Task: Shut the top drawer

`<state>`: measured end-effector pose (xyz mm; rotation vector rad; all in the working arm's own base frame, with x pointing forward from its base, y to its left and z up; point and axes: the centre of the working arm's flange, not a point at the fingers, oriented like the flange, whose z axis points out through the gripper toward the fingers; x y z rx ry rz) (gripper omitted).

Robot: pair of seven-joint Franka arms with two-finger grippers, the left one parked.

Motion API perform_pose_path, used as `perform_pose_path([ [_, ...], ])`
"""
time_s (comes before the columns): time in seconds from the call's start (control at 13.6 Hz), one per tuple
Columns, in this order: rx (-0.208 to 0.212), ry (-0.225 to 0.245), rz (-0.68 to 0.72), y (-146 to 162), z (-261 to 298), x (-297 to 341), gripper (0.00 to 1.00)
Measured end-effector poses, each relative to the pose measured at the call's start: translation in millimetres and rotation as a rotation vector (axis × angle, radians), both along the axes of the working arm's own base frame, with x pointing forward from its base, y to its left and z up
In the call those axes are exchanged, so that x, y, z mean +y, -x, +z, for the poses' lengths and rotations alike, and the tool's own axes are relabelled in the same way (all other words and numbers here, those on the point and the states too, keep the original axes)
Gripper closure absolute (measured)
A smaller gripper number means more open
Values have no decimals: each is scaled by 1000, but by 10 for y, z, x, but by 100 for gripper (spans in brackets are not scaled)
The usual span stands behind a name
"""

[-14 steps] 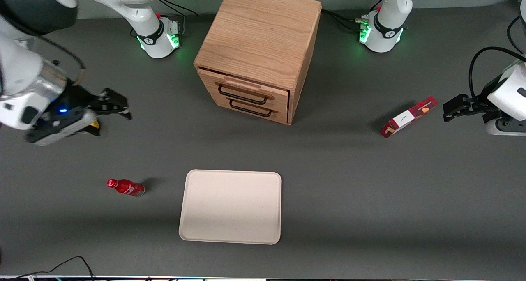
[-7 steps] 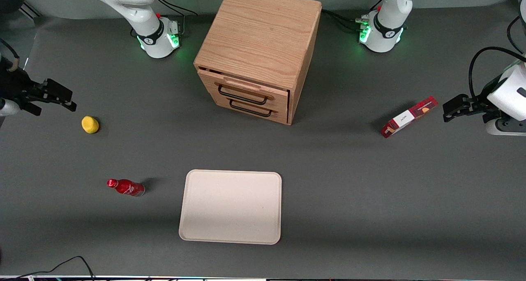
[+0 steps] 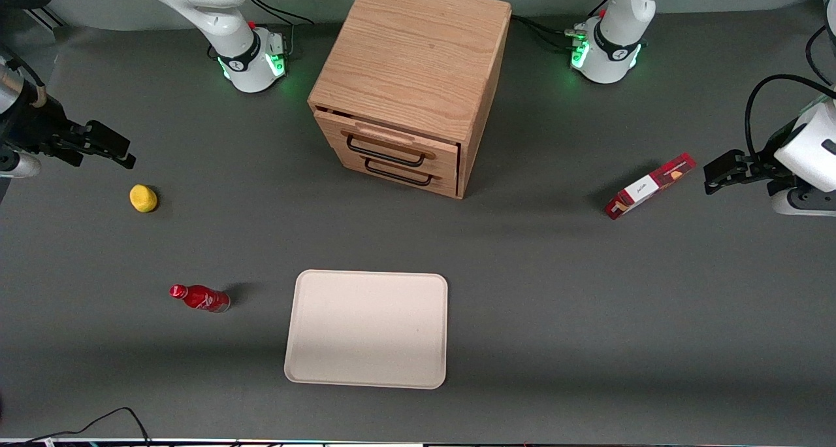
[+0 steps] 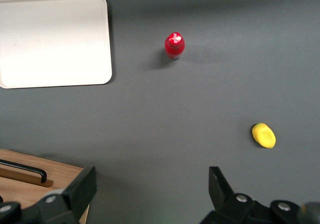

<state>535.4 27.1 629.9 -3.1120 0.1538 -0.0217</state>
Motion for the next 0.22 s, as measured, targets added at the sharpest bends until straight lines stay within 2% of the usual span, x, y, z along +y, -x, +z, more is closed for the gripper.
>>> perform_pose_path([
  [0.22,1,2,14,16,11,60,0],
])
